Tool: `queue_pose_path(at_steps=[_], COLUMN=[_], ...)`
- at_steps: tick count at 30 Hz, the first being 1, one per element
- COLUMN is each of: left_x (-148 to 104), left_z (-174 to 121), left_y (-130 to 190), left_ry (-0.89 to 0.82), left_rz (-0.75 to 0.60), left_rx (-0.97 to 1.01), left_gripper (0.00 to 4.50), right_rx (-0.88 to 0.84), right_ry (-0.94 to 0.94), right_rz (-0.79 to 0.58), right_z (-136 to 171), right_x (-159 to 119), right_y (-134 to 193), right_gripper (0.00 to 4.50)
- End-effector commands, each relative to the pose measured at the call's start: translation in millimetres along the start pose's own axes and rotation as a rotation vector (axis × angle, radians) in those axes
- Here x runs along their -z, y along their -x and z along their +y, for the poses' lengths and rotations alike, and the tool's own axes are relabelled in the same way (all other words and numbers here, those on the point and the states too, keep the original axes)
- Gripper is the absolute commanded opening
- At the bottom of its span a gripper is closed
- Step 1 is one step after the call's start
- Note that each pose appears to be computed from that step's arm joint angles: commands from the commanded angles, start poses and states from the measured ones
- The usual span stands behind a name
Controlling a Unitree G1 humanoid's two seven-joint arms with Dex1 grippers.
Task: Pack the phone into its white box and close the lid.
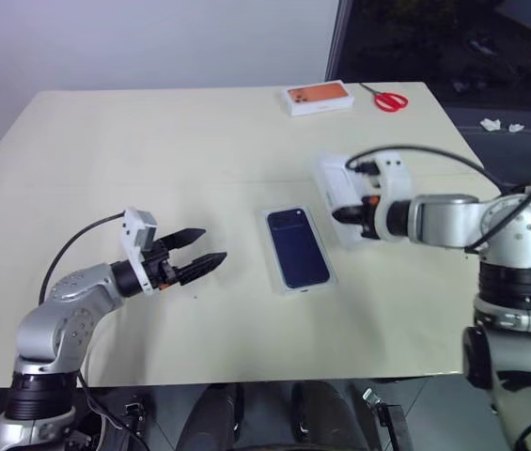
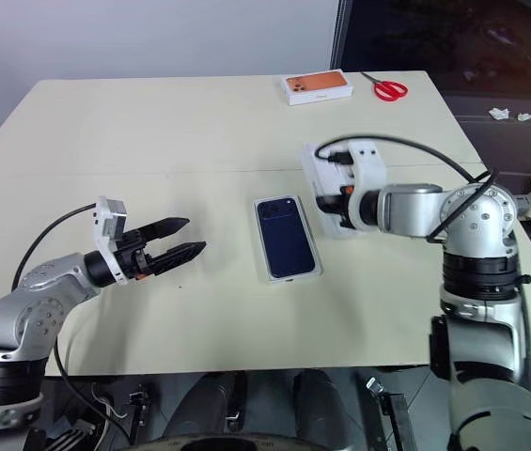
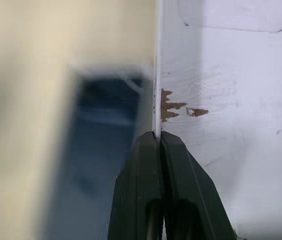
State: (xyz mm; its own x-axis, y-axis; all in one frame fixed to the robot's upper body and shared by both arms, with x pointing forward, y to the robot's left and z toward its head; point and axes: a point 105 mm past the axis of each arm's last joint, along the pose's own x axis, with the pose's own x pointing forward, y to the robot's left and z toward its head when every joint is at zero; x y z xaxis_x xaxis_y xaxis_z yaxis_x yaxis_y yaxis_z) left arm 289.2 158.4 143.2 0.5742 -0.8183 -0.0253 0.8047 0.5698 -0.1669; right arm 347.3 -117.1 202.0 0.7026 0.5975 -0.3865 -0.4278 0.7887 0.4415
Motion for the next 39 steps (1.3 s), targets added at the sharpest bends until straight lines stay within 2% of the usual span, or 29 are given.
queue_pose_path(at_steps=[1, 5, 9, 11, 18, 23, 27, 29, 32, 39], left_x=[-15, -20, -33, -35, -40, -36, -28, -26, -15, 4], left_z=[6, 9, 15, 17, 13, 9, 4, 1, -3, -10], left_y=[8, 11, 13, 14, 11, 10, 6, 4, 1, -14], left_ry=[-0.034, -0.040, -0.011, 0.008, 0.002, 0.015, 0.051, 0.054, 0.072, 0.104], left_rz=[-0.038, -0.042, -0.111, -0.126, -0.131, -0.117, -0.106, -0.104, -0.092, -0.099], left_rx=[-0.020, -0.028, -0.044, -0.048, -0.039, -0.034, -0.019, -0.010, -0.002, 0.010], left_gripper=[4.50, 4.50, 4.50, 4.50, 4.50, 4.50, 3.55, 2.90, 2.36, 0.62], right_rx=[-0.283, -0.469, -0.720, -0.809, -0.919, -0.854, -0.889, -0.888, -0.859, -0.801], right_ry=[-0.248, -0.459, -0.575, -0.687, -0.690, -0.632, -0.669, -0.666, -0.640, -0.603], right_rz=[-0.180, -0.208, -0.170, -0.211, -0.064, 0.172, 0.158, 0.162, 0.161, 0.181], right_z=[34, 55, 84, 91, 109, 107, 107, 107, 106, 98], right_x=[-36, -40, -2, -5, 29, 81, 77, 78, 79, 87], right_y=[12, 14, 6, 3, -8, -18, -20, -20, -19, -18], right_gripper=[0.08, 0.08, 0.08, 0.08, 0.08, 0.08, 0.00, 0.00, 0.00, 0.00])
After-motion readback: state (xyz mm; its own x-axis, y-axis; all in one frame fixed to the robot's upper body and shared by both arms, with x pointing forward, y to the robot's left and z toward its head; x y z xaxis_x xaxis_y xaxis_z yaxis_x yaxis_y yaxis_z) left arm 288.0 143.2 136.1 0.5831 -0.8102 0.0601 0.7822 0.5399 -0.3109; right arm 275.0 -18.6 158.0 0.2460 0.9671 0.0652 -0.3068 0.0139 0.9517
